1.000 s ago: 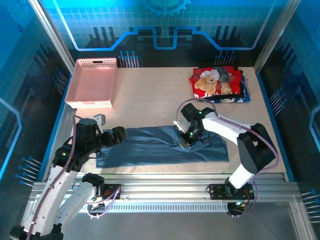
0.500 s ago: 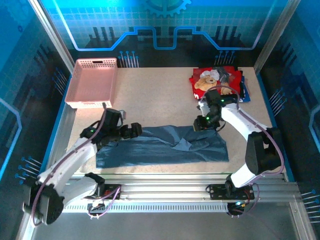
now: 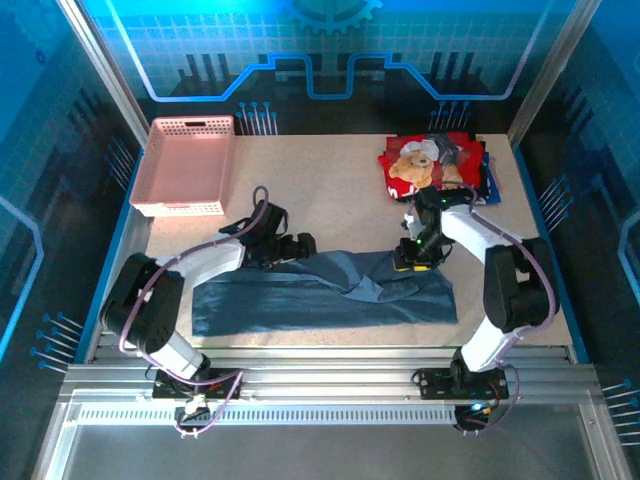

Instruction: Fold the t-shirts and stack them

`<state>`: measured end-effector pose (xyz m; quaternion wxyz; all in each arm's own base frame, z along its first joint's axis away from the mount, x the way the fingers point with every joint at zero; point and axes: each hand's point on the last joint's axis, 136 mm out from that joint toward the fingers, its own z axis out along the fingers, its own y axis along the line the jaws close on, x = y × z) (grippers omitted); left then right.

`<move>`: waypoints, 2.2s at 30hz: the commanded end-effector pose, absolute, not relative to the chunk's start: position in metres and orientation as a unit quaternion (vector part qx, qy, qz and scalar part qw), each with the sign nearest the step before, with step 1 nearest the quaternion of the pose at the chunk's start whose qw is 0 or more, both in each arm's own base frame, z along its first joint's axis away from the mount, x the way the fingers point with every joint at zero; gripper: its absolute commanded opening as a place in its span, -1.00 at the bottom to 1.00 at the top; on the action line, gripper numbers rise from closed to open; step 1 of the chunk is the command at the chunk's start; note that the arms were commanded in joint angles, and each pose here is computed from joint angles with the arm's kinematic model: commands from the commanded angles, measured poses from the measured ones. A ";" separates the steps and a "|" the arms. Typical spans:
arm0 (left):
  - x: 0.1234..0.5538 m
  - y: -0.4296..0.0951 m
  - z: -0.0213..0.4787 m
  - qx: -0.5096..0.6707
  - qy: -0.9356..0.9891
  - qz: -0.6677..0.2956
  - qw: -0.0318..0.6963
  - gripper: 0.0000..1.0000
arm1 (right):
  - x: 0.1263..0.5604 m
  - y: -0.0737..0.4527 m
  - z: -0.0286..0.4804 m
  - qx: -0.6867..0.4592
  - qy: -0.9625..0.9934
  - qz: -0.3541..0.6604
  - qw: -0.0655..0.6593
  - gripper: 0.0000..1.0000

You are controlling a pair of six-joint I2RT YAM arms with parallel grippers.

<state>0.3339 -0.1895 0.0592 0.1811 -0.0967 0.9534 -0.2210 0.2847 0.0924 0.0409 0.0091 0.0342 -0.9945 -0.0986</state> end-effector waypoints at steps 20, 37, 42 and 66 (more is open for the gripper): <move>0.308 -0.134 -0.004 -0.144 0.973 -0.122 0.131 0.93 | 0.470 0.086 0.054 -0.071 -0.981 -0.150 -0.096 -0.23; 0.313 -0.149 0.027 -0.127 0.960 -0.182 0.168 0.94 | 0.360 0.203 0.073 0.232 -0.950 -0.189 -0.083 0.12; 0.313 -0.150 0.033 -0.124 0.959 -0.188 0.175 0.95 | 0.371 0.212 0.064 0.270 -0.945 -0.162 -0.090 0.11; 0.314 -0.146 0.027 -0.119 0.962 -0.176 0.173 0.94 | 0.298 0.194 0.081 0.321 -0.933 -0.144 -0.073 -0.75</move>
